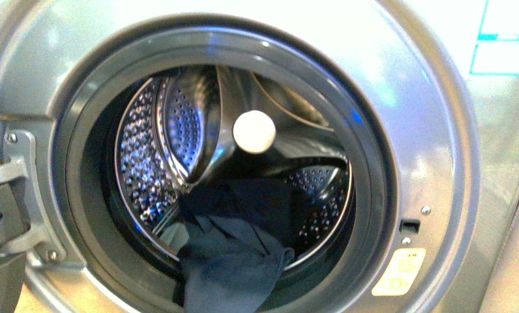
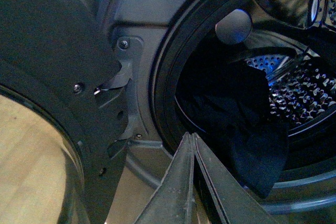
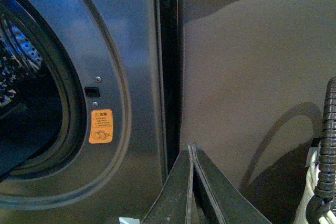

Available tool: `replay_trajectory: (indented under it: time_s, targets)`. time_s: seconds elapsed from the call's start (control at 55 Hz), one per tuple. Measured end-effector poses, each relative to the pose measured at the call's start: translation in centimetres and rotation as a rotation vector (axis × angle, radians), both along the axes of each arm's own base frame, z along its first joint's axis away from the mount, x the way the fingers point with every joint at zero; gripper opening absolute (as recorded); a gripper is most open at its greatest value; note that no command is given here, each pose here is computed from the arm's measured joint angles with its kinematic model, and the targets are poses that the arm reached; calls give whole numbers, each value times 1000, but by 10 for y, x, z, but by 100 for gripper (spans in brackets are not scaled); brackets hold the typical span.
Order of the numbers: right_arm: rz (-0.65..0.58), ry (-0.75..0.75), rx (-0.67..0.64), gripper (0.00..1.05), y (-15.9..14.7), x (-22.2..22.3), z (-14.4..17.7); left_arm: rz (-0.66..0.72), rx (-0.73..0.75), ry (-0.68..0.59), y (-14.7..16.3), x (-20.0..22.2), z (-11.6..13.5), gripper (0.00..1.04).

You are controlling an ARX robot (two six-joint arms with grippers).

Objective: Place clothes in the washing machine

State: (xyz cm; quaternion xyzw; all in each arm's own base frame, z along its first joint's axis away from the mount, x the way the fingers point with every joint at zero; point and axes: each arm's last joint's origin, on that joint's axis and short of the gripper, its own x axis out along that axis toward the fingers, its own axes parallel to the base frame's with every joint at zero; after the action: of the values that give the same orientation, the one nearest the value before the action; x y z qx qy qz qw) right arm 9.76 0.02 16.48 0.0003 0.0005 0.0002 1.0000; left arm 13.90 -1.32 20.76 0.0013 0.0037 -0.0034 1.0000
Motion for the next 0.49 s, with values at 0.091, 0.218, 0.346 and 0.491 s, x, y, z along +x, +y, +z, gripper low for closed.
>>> replay_trajectory:
  time_s: [0.091, 0.218, 0.346, 0.491]
  targets:
    - [0, 0, 0, 2, 0, 0, 0, -20, -1, -11, 8, -5, -6, 4]
    - [0, 0, 0, 2, 0, 0, 0, 5, -2, -13, 13, -11, -15, 4]
    - [0, 0, 0, 2, 0, 0, 0, 2, -3, -10, 13, -15, -20, 4]
    - [0, 0, 0, 2, 0, 0, 0, 3, -3, -10, 13, -20, -26, 4]
